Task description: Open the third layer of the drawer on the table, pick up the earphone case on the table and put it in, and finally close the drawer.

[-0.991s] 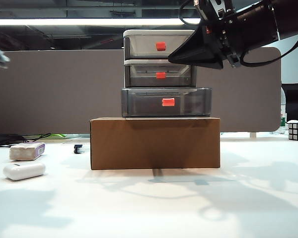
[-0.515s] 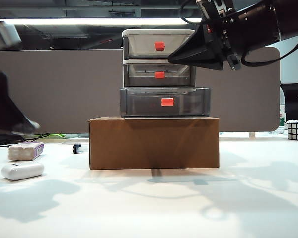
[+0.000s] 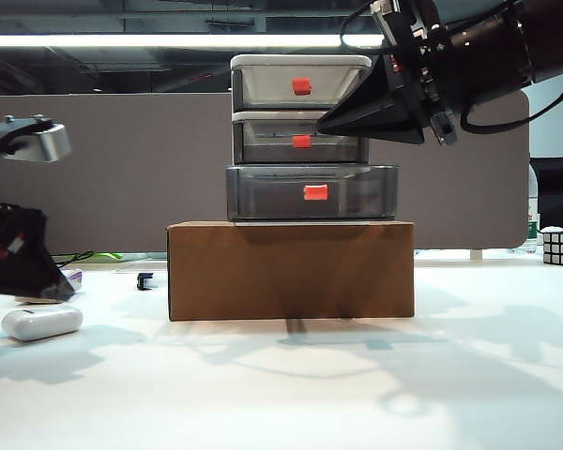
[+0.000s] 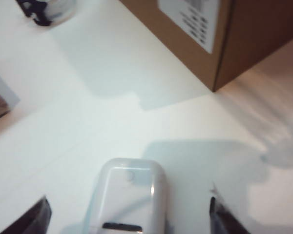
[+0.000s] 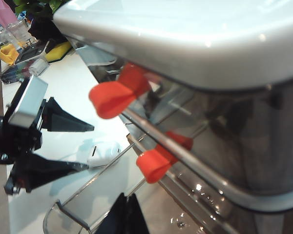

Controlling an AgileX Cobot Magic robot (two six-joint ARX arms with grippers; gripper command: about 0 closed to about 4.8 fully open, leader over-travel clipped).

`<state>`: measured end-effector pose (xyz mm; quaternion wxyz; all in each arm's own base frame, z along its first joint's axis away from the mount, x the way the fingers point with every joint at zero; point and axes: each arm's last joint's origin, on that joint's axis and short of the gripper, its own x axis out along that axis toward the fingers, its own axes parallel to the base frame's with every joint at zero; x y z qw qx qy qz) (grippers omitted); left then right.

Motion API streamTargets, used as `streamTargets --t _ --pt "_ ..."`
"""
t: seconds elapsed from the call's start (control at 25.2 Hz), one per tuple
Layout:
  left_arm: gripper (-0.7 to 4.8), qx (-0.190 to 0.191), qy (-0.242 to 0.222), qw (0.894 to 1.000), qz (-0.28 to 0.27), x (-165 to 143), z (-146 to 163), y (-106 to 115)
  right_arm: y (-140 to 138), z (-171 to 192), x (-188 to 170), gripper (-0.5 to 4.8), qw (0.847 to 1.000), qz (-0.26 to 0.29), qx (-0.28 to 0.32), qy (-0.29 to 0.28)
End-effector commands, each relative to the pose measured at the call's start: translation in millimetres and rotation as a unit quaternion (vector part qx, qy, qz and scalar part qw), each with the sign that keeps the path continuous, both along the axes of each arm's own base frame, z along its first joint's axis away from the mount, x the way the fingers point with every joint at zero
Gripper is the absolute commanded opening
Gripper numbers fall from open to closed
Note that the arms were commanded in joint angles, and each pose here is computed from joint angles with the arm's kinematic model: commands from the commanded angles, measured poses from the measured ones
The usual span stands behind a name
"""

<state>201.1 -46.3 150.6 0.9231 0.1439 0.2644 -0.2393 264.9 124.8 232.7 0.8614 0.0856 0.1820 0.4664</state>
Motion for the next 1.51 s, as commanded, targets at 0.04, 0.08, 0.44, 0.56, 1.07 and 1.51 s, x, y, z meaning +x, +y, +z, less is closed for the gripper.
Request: streamTargets --t 0.04,0.08,0.44,0.56,1.07,1.51 --pt "4.08 -0.042 -0.010 0.999 -0.014 6.7 7.3 11.7 0.2 3.9 0.3 -0.05 1.000 0.001 0.003 -0.011" --pt "4.08 -0.045 -0.010 0.999 -0.015 7.0 7.2 13.5 0.2 3.9 0.3 -0.05 1.000 0.001 0.003 -0.011" --pt "4.04 -0.033 0.028 0.998 -0.038 12.5 -12.7 16.6 0.2 4.0 0.3 -0.05 1.000 0.002 0.002 -0.013" --pt "4.04 -0.032 0.034 0.998 -0.037 15.4 -18.1 16.4 0.2 4.0 0.3 -0.05 1.000 0.002 0.002 -0.013" --pt "3.39 -0.034 0.065 0.997 -0.039 32.3 -30.0 14.7 0.2 4.0 0.4 -0.05 1.000 0.002 0.001 -0.014" --pt "0.98 -0.052 0.079 0.994 -0.062 31.0 -33.1 13.2 0.1 4.0 0.4 -0.06 1.000 0.001 0.001 -0.014"
